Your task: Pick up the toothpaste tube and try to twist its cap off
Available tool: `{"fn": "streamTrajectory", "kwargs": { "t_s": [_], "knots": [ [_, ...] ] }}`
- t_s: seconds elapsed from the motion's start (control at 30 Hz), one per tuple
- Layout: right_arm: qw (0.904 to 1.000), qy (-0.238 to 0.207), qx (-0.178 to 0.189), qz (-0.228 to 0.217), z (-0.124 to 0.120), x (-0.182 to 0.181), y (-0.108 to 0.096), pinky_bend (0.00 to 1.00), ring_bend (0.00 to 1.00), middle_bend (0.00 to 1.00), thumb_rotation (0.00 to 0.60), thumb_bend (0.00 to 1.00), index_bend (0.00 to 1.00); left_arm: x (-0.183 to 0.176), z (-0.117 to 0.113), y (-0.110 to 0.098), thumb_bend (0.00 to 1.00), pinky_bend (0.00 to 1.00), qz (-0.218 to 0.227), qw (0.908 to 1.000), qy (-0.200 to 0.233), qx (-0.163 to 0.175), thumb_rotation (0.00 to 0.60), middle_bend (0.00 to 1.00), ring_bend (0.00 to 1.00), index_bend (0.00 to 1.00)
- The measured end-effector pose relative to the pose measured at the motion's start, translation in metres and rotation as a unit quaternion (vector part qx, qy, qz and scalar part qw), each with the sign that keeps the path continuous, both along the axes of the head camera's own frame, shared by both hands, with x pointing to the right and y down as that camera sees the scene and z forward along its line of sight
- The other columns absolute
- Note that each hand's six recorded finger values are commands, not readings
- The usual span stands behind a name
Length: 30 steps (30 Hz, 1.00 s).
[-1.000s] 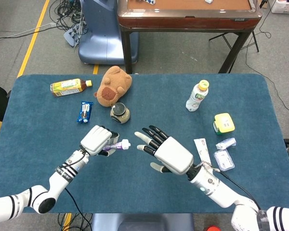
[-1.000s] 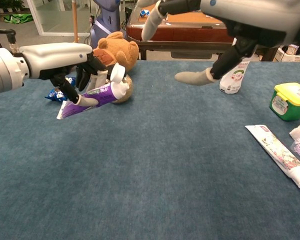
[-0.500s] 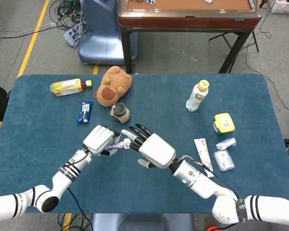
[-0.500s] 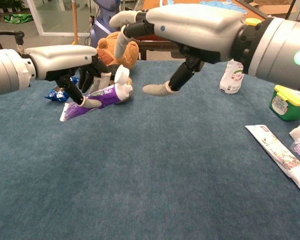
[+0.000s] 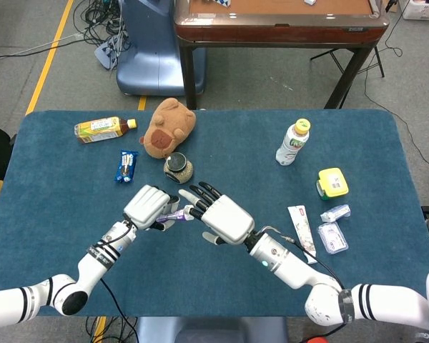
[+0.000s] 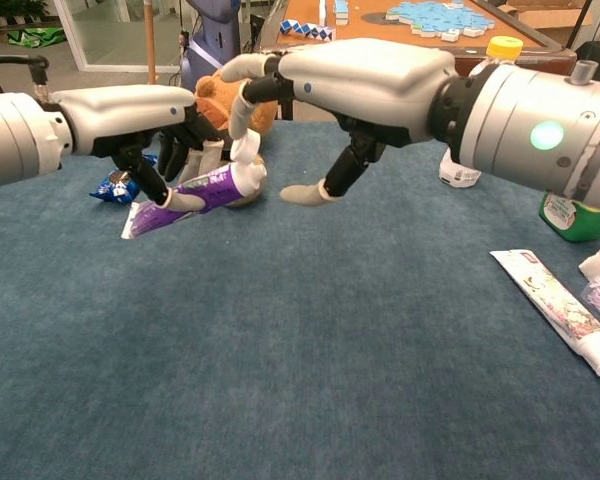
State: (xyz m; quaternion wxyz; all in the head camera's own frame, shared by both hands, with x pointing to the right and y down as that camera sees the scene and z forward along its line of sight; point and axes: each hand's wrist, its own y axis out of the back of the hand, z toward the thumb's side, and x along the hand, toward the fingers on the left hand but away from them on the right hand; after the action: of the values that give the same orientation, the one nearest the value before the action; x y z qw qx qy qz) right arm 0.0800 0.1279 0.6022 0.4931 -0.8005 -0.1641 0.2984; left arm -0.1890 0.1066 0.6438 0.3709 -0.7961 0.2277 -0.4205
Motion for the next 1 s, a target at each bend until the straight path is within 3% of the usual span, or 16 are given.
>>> {"fn": "streamTrajectory", "kwargs": {
  "t_s": [0.47, 1.0],
  "knots": [
    [0.9993, 0.015, -0.018, 0.028, 0.015, 0.021, -0.004, 0.05, 0.00, 0.05, 0.600, 0.35, 0.28, -0.010, 0.000, -0.004, 0.43, 0.49, -0.024, 0.9995, 0.015, -0.014, 0.600, 0.73, 0.57, 0.61],
    [0.9985, -0.002, -0.032, 0.044, 0.018, 0.025, -0.004, 0.05, 0.00, 0.05, 0.600, 0.35, 0.28, -0.010, -0.009, -0.009, 0.43, 0.49, -0.040, 0.9982, 0.041, -0.016, 0.600, 0.73, 0.57, 0.60]
  ]
}}
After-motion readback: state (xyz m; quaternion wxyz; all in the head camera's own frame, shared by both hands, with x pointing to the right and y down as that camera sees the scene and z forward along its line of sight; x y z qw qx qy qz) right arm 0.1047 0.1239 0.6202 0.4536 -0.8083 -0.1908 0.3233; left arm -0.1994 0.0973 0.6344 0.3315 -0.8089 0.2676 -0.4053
